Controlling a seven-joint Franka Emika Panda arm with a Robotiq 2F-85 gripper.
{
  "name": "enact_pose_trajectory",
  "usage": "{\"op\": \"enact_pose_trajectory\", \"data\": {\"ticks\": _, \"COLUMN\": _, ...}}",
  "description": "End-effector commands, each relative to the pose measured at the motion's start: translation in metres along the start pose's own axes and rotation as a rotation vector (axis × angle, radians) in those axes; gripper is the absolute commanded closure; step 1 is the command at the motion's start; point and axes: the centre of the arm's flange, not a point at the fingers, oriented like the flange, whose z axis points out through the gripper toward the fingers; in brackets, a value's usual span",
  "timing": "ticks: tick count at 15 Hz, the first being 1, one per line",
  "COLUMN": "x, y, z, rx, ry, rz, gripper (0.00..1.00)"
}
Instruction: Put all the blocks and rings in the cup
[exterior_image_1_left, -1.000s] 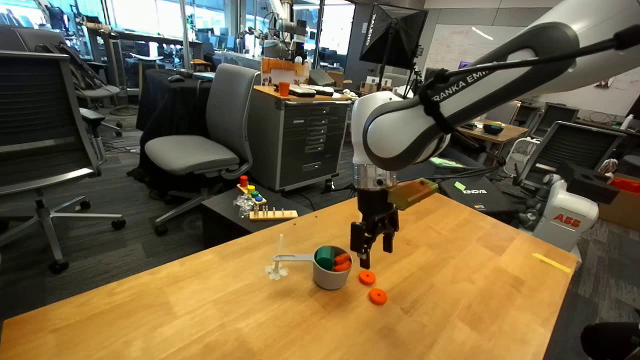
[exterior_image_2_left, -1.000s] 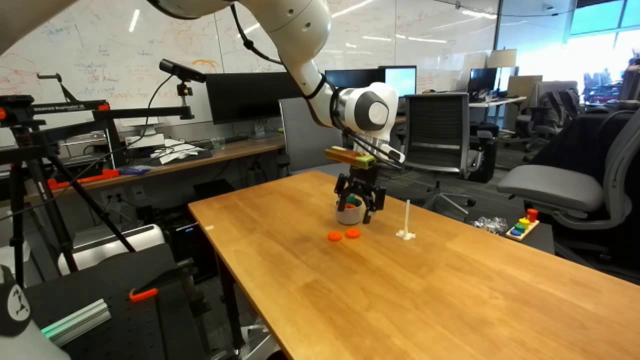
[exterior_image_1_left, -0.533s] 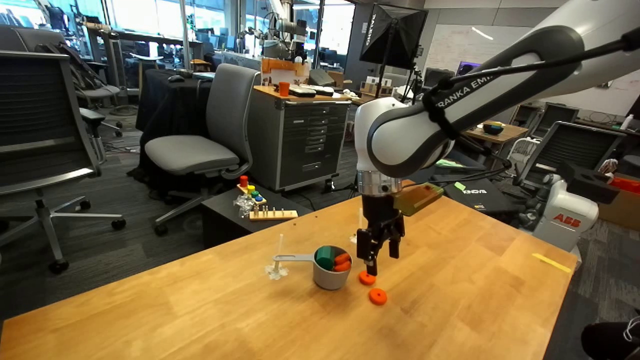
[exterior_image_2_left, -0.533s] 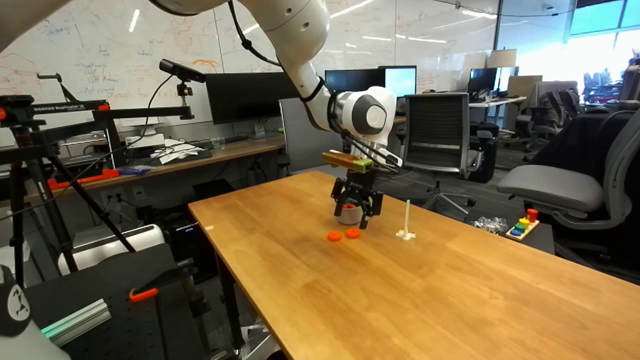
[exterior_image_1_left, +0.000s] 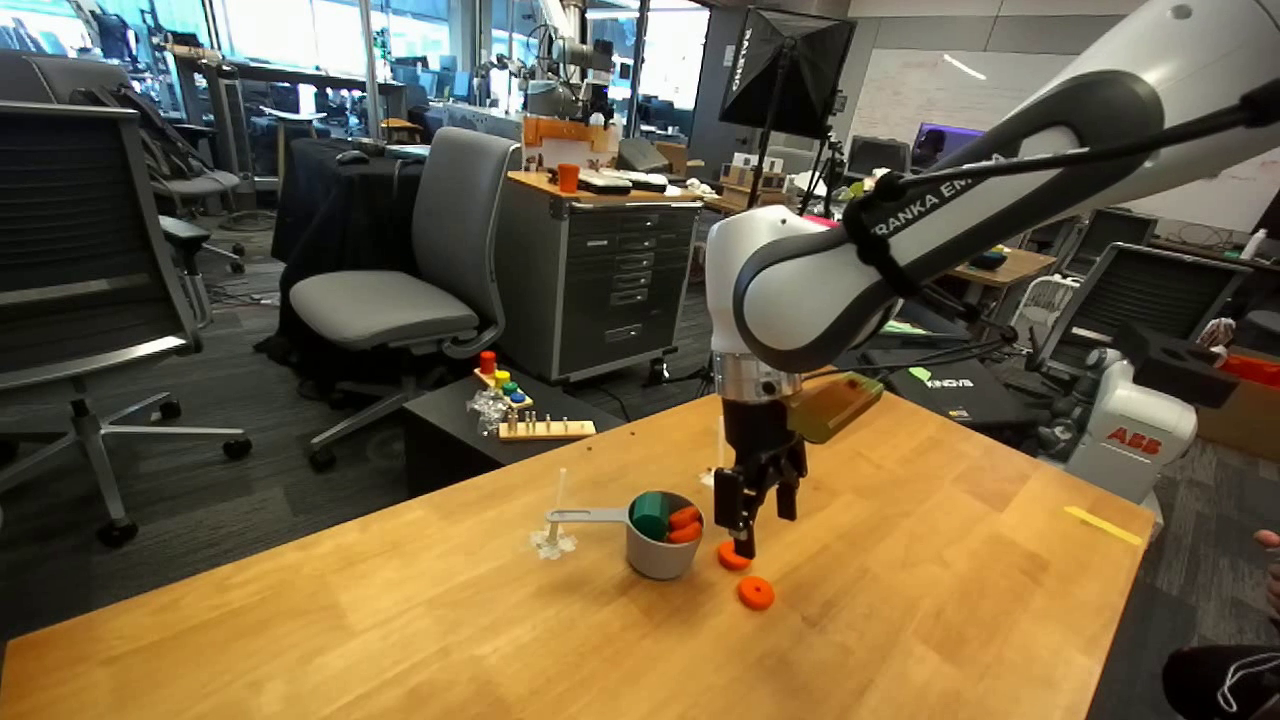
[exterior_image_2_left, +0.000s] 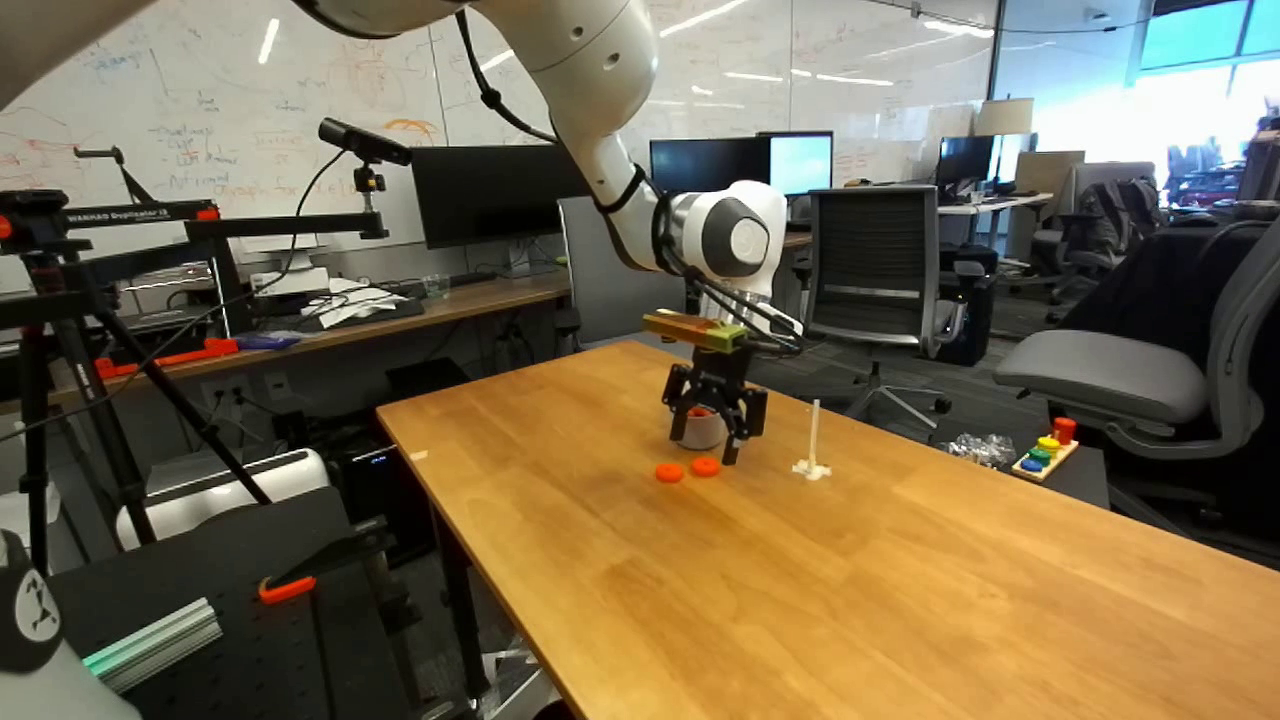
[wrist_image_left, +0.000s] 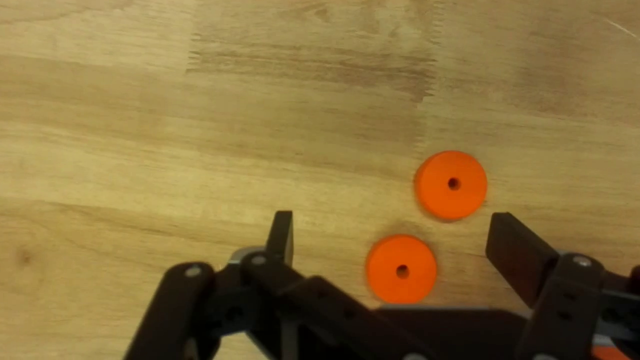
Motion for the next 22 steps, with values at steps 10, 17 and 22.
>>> {"op": "enact_pose_trajectory", "data": {"ticks": 10, "x": 0.038, "y": -0.017, "z": 0.020, "rx": -0.059, "ry": 0.075, "rz": -0.049, "gripper": 0.00}}
{"op": "enact_pose_trajectory", "data": {"ticks": 17, "x": 0.045, "y": -0.021, "z": 0.016, "rx": -0.050, "ry": 0.095, "rz": -0.044, "gripper": 0.49}}
{"op": "enact_pose_trajectory", "data": {"ticks": 22, "x": 0.042, "y": -0.018, "z": 0.008, "rx": -0.034, "ry": 0.089, "rz": -0.022, "gripper": 0.37}}
